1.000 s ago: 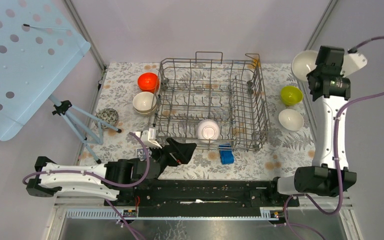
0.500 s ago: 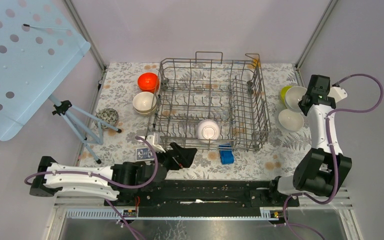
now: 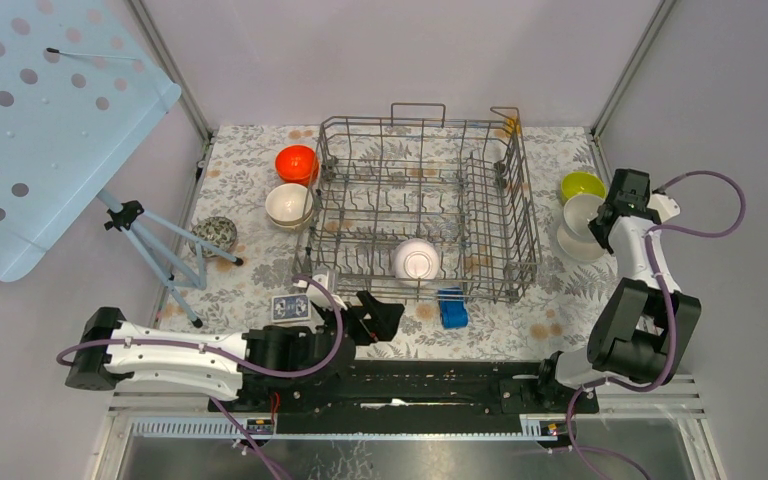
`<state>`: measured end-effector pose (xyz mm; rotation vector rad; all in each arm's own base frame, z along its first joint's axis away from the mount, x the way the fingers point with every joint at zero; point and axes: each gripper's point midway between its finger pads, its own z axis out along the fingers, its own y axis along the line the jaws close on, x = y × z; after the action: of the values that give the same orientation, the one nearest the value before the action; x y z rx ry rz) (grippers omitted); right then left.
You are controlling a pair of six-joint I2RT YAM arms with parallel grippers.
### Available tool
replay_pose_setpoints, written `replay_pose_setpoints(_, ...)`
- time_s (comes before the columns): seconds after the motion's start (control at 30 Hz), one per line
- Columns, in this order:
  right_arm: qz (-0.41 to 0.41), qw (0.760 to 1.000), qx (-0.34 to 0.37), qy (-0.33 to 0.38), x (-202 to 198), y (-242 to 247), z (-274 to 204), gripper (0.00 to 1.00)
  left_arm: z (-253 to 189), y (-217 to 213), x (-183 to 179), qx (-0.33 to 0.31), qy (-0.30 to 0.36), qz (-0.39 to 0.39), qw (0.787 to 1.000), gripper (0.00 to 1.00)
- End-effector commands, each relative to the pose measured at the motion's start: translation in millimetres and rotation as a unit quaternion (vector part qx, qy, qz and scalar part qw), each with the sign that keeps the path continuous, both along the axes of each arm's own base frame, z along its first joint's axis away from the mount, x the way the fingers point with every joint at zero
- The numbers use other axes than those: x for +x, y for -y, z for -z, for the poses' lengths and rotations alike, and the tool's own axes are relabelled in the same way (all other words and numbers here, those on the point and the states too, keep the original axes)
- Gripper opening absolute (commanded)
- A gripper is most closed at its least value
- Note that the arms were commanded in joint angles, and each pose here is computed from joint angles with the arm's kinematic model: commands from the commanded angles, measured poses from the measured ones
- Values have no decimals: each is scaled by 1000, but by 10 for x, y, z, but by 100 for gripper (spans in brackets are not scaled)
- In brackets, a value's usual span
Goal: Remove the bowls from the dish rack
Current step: Place the bowl with the bowl.
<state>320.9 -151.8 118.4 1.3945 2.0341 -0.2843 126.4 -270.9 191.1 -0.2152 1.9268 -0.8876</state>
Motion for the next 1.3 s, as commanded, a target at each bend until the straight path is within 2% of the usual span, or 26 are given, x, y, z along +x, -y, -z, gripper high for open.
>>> replay_pose_setpoints(0.0, 7, 999, -4, 41, 118, 52, -63, 0, -30, 69, -9, -22, -14, -3, 1000, 99)
replay_pose_setpoints(1.2, 14, 1000, 7, -2, -7, 78, 306, 0, 123, 101, -45, -10, -32, 0, 999, 99)
replay_pose_setpoints(1.27, 15, 1000, 8, -5, -13, 79, 317, 2, 128, 111, -47, -9, -32, 1, 999, 99)
